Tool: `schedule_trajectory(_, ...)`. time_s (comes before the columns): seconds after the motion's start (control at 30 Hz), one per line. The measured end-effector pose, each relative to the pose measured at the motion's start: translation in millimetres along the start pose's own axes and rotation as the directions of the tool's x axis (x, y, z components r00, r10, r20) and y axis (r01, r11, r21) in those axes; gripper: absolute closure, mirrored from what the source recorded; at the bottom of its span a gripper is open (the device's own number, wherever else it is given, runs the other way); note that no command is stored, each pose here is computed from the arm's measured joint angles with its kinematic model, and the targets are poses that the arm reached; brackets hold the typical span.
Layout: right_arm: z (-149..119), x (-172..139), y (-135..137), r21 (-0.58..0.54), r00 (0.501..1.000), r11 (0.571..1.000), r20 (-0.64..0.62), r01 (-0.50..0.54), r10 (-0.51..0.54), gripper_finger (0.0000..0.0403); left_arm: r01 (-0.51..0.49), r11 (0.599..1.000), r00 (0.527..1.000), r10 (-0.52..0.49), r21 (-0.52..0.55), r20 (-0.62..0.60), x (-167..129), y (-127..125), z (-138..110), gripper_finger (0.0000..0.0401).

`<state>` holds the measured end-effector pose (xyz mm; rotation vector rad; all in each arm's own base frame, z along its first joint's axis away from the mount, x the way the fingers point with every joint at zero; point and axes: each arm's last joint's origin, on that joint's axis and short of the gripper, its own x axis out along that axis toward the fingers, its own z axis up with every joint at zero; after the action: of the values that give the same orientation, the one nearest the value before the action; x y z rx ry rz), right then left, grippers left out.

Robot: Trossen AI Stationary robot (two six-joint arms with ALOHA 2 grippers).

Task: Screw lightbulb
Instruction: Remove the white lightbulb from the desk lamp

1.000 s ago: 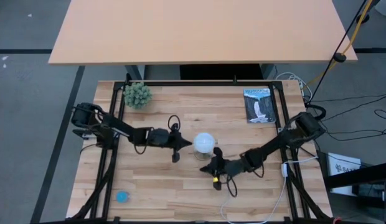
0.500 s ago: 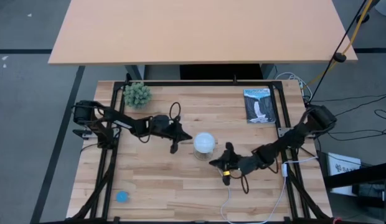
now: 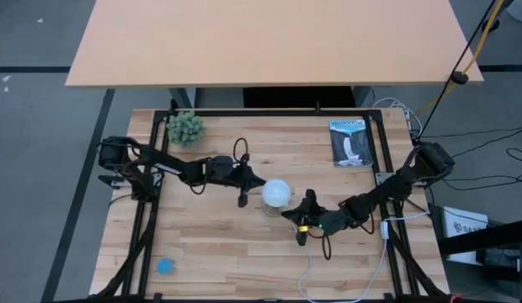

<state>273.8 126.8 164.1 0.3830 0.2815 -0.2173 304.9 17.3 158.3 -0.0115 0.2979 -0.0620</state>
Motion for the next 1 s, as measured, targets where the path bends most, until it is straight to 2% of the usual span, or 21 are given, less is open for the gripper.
schedule_trajectory(0.17,-4,13,19,-0.022,0.999,0.998,-0.015,0.052,-0.052,0.0403,0.003,1.000,0.996,-0.004,-0.007,-0.093,6,2,5,0.0401)
schedule_trajectory(0.3,-10,24,28,-0.042,0.989,0.988,-0.019,0.146,-0.147,0.0403,0.044,0.999,0.995,-0.044,-0.003,-0.091,7,-2,5,0.0401)
schedule_trajectory(0.43,-12,26,25,-0.014,0.973,0.973,0.013,0.232,-0.231,0.0403,0.077,0.997,0.993,-0.075,0.023,-0.096,9,-7,2,0.0401)
schedule_trajectory(0.5,-12,26,25,-0.005,0.972,0.972,0.013,0.236,-0.236,0.0403,0.057,0.998,0.992,-0.054,0.028,-0.116,9,-7,0,0.0401)
schedule_trajectory(0.7,-11,27,23,-0.019,0.972,0.972,0.010,0.236,-0.236,0.0403,0.004,0.997,0.997,0.002,0.072,-0.075,9,4,4,0.0401)
schedule_trajectory(0.9,-9,31,18,-0.037,0.967,0.966,0.013,0.255,-0.255,0.0403,-0.029,0.999,0.996,0.030,0.015,-0.081,16,20,-1,0.0401)
schedule_trajectory(1.0,-7,32,16,-0.031,0.966,0.965,0.017,0.260,-0.259,0.0403,0.008,1.000,0.995,-0.011,-0.029,-0.096,24,23,-2,0.0401)
